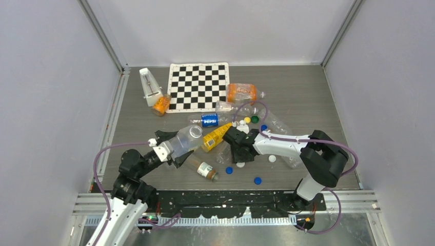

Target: Screw on the bottle caps

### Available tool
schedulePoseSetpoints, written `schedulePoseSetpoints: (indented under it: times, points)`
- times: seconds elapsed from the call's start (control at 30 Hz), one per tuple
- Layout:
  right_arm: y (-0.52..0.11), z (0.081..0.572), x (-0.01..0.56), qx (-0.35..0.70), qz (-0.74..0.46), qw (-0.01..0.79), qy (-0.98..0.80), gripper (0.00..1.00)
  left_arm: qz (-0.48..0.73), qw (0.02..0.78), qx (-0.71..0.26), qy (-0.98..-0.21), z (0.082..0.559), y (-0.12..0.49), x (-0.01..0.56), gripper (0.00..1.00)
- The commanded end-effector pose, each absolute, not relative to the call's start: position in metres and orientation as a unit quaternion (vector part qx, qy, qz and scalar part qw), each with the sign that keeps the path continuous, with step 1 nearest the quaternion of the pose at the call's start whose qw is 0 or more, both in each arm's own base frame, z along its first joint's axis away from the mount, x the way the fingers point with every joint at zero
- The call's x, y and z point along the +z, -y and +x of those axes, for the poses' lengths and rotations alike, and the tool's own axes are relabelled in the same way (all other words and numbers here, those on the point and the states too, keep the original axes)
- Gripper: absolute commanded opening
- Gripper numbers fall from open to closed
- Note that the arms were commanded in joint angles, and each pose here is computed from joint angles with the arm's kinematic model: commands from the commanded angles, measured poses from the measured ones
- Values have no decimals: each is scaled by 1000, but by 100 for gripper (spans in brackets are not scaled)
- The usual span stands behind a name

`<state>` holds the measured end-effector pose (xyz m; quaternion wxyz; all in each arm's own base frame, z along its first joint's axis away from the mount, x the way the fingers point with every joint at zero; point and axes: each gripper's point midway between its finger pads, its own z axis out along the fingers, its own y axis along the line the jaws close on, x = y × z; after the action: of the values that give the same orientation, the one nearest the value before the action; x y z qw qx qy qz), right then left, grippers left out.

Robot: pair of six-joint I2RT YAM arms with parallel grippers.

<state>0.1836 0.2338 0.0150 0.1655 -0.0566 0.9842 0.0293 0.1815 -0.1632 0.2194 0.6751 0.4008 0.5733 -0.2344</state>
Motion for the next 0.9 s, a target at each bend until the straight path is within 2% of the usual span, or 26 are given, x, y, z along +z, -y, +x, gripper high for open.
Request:
schedulePoseSetpoints:
  times: [0.0, 0.23, 0.47, 0.7, 0.87]
  points:
    - [-233, 182, 24, 41, -55, 176, -982, 32, 409, 704, -236, -531, 180, 168, 248, 0]
    - [-233, 187, 74, 78, -82, 223, -968, 16, 453, 664, -237, -545, 178, 174, 245, 0]
    - [-247, 200, 170, 160, -142, 319, -923, 9, 506, 642, -233, -527, 182, 184, 250, 0]
    - [-264, 203, 272, 250, -211, 416, -849, 9, 545, 623, -250, -502, 193, 200, 255, 0]
    - [-272, 197, 312, 289, -260, 459, -799, 9, 571, 607, -241, -498, 202, 206, 262, 0]
